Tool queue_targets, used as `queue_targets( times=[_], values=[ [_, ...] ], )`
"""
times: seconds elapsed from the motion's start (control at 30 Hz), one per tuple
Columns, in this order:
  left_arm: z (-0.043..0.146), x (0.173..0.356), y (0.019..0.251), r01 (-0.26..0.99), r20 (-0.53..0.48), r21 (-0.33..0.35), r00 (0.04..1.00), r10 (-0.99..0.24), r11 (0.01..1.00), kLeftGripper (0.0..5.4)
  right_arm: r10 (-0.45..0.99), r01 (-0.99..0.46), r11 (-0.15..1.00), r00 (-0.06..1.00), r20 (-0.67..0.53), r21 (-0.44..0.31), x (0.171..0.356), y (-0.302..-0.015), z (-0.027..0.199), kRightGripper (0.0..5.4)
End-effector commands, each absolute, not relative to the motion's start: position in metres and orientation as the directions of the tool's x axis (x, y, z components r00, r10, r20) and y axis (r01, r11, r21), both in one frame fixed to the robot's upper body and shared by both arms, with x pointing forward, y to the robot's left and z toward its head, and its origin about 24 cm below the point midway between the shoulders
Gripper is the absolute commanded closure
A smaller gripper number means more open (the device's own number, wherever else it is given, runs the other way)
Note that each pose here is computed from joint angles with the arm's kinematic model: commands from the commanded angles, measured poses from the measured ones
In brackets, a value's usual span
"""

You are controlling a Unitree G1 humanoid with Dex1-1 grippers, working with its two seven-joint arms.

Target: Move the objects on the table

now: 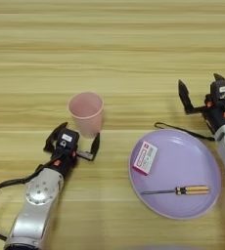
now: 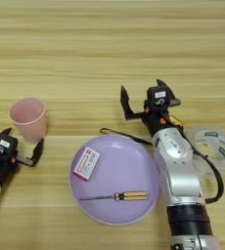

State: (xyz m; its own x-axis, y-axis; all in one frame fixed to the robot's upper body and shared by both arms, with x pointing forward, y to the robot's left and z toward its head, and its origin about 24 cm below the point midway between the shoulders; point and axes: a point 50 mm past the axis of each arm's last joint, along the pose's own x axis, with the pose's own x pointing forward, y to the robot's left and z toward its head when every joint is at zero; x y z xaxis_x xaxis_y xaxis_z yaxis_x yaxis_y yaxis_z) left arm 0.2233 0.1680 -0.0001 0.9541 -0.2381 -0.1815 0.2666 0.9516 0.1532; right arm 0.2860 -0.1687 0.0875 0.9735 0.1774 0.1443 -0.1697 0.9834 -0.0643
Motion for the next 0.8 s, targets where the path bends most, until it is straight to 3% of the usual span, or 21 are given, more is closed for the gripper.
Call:
queue_targets(
  times=[0.03,0.17,0.8],
  values=[
    [0.002,0.226,0.177,0.252,-0.196,0.162,0.956,-0.220,0.954,0.04,0.178,-0.170,0.983,0.972,0.151,-0.066,0.289,-0.166,0.092,0.00],
    [0.001,0.226,0.183,0.258,-0.238,0.125,0.945,-0.223,0.958,0.04,0.177,-0.169,0.983,0.973,0.151,-0.065,0.289,-0.165,0.092,0.00],
    [-0.001,0.222,0.195,0.259,-0.284,0.158,0.936,-0.207,0.953,0.04,0.173,-0.165,0.984,0.973,0.152,-0.064,0.290,-0.163,0.093,0.00]
  ],
)
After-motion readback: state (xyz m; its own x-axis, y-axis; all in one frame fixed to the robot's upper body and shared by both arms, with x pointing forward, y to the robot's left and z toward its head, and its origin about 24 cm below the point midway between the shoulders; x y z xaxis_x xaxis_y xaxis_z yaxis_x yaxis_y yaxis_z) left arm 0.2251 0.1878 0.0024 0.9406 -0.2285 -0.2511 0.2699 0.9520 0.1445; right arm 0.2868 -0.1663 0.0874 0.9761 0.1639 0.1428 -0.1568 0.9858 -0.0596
